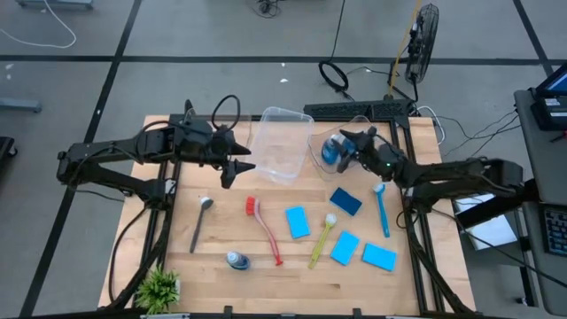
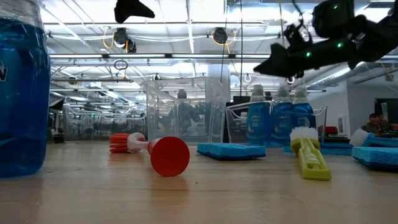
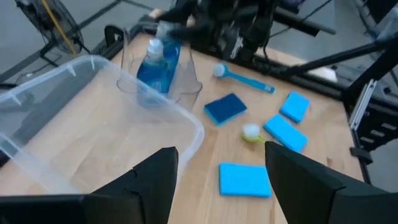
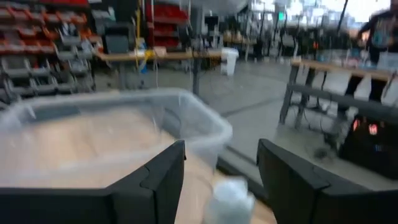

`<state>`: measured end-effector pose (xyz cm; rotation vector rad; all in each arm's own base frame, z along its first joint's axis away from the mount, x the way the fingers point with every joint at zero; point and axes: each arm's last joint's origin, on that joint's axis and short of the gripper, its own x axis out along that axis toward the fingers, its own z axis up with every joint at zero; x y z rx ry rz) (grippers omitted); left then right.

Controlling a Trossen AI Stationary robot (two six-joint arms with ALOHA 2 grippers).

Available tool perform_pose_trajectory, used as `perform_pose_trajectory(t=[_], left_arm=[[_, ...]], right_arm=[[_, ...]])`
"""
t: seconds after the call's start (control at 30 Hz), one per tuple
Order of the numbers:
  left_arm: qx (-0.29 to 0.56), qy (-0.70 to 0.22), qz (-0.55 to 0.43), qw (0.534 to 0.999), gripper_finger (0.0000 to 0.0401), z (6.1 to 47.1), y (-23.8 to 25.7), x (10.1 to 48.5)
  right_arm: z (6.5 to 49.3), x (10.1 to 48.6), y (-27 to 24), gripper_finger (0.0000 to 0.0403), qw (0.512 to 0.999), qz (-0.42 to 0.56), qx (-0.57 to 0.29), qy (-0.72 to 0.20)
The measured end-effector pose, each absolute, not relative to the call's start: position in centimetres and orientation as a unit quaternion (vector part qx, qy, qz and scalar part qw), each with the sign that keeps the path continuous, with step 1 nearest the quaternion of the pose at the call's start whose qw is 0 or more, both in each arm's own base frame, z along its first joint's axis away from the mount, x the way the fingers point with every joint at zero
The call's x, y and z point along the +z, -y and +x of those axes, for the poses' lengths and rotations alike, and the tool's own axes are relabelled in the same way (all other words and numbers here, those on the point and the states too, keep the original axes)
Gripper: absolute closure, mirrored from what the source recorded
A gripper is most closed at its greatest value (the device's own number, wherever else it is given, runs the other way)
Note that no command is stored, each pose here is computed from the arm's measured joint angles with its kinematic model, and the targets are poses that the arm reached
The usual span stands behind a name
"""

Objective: Pick & Place Kitchen Sink Supplies
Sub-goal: Put the blue dish soap into the right transparent bin

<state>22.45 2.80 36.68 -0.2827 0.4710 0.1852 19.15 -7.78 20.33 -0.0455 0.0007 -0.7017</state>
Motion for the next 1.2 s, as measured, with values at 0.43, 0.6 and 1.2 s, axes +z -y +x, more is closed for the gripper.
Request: perform_pose_trajectory(t=[0.43,0.6,1.2], left_arm=[[0.05,-0.242,-0.147,0.958,0.0158,22.4,-0.4,36.7],[0.049,-0.278,-0.176,0.943,0.0158,21.7,1.9,36.7],[0.0,-0.397,-0.325,0.859,0.0158,19.6,12.4,34.8]], right_arm=[[15.6,25.9,4.6,0.0223,0.943,-0.031,-0.291,0.159],[14.6,26.7,3.4,0.0226,0.948,-0.024,-0.262,0.182],[13.9,26.7,2.4,0.0227,0.958,-0.005,-0.229,0.173]])
